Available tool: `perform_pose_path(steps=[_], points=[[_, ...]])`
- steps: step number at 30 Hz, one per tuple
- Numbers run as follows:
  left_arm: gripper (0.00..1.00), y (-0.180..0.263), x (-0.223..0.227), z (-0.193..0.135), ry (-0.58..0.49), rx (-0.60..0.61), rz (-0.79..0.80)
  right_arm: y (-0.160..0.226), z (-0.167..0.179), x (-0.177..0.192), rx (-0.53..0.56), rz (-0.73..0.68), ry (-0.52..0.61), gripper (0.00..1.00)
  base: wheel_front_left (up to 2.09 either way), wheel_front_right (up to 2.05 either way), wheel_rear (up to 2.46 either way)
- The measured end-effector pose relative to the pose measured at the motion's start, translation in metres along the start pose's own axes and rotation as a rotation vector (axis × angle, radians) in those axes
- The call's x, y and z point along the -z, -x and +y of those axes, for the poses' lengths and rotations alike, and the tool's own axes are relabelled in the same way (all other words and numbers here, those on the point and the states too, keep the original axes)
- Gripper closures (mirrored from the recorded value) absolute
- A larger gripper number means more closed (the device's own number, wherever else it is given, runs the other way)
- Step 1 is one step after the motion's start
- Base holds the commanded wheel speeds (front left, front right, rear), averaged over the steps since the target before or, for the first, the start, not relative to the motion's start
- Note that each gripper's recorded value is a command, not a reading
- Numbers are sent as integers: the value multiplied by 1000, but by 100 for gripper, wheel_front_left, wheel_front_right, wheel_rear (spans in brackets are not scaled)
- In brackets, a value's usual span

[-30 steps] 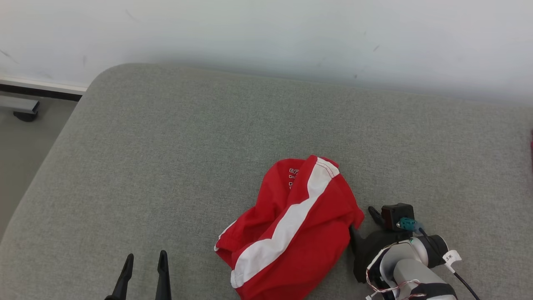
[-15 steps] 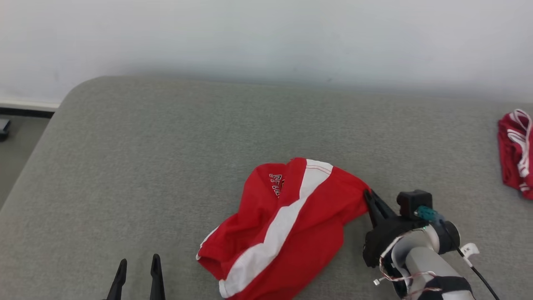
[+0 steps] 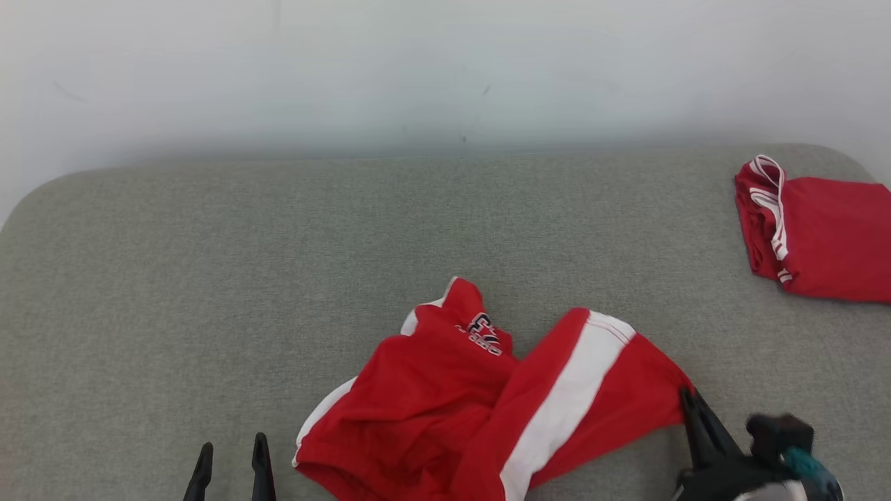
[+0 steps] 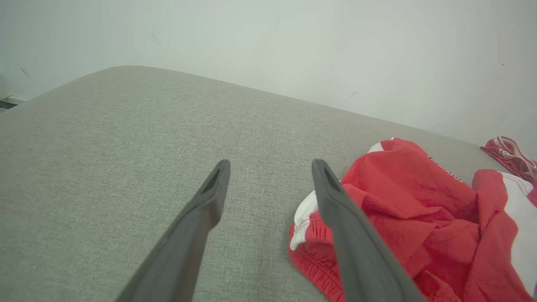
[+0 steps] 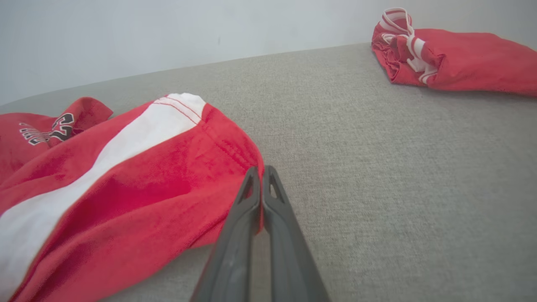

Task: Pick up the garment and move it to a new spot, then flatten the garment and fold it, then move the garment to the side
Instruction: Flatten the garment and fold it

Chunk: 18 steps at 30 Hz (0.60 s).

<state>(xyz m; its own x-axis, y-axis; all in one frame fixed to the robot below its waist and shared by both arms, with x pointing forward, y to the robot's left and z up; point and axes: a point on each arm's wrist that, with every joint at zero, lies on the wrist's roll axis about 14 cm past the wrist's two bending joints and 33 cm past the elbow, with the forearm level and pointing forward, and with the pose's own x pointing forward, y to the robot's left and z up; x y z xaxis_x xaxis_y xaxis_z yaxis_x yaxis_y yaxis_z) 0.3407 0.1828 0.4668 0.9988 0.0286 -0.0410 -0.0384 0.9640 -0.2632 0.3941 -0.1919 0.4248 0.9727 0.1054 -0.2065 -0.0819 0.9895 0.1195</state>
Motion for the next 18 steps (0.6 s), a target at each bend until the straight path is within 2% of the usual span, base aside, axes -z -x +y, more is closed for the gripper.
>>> perform_pose_path(steps=[5,6,7,10,15,18], points=[[0,-3,5,-4,6,13,16,26,-12,21,52,34,-35,100,0,0,0],[0,-3,6,-5,7,15,20,30,-11,25,58,41,-45,59,0,0,0],[0,-4,8,-6,7,19,26,33,-12,28,63,46,-50,0,0,0,0],[0,-3,14,-11,11,37,46,33,-18,17,80,7,-51,0,0,0,0],[0,-1,14,-13,12,49,45,31,-21,-24,86,-122,-20,0,0,0,0],[0,2,18,-20,16,77,58,35,-13,-42,71,-187,-11,0,0,0,0]])
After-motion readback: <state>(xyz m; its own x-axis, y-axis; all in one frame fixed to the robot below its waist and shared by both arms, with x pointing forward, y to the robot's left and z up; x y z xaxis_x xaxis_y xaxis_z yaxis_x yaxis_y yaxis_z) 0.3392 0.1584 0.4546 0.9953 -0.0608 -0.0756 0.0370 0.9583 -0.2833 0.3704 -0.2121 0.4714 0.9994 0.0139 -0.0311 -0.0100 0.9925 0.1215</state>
